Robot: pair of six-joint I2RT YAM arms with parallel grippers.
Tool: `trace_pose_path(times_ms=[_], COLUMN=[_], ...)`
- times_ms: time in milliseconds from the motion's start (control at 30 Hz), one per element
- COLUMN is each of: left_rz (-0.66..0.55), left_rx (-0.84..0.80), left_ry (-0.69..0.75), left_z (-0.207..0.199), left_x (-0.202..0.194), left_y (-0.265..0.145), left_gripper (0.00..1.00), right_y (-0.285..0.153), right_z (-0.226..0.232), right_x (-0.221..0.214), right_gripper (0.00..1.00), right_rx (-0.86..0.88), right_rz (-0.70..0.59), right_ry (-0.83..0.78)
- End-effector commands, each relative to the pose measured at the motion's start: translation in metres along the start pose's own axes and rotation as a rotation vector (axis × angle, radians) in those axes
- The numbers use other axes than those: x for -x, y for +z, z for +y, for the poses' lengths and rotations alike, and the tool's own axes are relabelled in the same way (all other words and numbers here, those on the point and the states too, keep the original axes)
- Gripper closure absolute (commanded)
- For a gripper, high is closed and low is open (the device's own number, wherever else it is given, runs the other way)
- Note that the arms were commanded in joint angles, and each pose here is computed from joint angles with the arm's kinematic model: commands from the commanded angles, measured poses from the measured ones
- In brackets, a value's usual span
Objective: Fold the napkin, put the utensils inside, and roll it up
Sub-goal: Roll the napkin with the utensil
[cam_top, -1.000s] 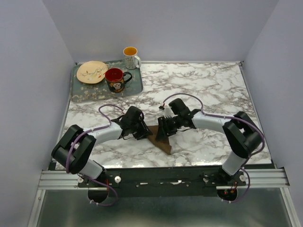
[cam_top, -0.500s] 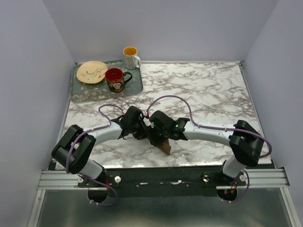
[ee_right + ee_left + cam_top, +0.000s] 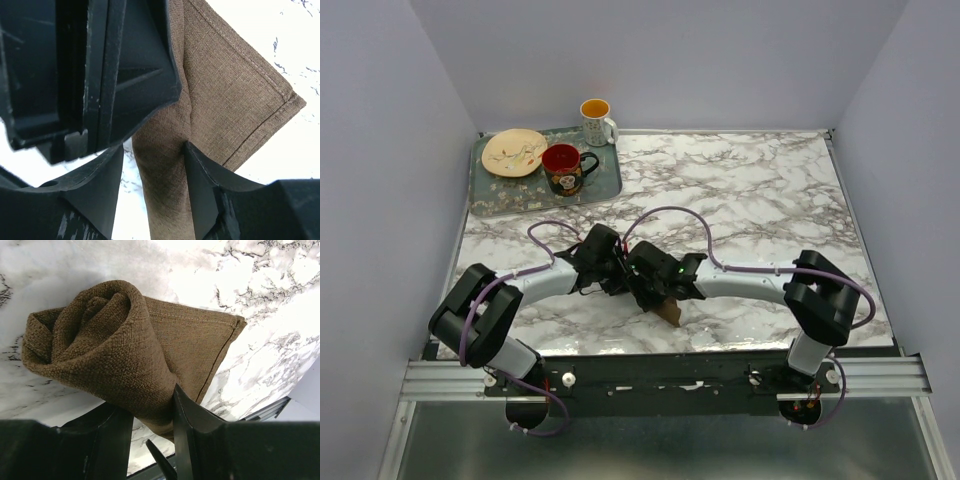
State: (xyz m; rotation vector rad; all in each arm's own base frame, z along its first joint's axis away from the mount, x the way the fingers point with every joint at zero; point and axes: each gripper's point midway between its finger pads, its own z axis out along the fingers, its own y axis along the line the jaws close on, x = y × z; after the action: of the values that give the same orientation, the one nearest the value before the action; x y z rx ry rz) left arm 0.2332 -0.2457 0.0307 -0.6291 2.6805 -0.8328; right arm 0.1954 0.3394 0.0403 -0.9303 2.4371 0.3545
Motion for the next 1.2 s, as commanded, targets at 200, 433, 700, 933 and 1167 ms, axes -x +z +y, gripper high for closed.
trace_pose_path(times_ms=[200, 433, 700, 933, 1167], left_rz=[0.031, -0.005, -0.086, -0.099, -0.061], left_rx=[0.065, 0.003, -0.021, -0.024, -0.042], left_ry=[-0.023, -0.085, -0.035, -0.03, -0.015], left_z=[0.022, 0.019, 0.015, 0.014, 0.007], left_x=[-0.007, 0.001, 0.023, 0.023, 0.012], left_y=[0.004, -0.006, -0.03, -0.038, -0.031], left_gripper=[0.59, 0.4, 0.24, 0.23, 0.22], right_y=[0.021, 0.022, 0.022, 0.011, 0.014], right_z=[-0.008, -0.021, -0.008, 0.009, 0.001], right_x=[-0.016, -0.02, -0.014, -0.009, -0.018], right_gripper=[0.4, 0.75, 0.88, 0.87, 0.87], right_rx=[-0.145, -0.223, 0.034, 0.526, 0.802], right_rz=[0.009, 0.0, -0.001, 0.049, 0.133], right_ry=[-0.069, -0.035, 0.099, 0.309, 0.471])
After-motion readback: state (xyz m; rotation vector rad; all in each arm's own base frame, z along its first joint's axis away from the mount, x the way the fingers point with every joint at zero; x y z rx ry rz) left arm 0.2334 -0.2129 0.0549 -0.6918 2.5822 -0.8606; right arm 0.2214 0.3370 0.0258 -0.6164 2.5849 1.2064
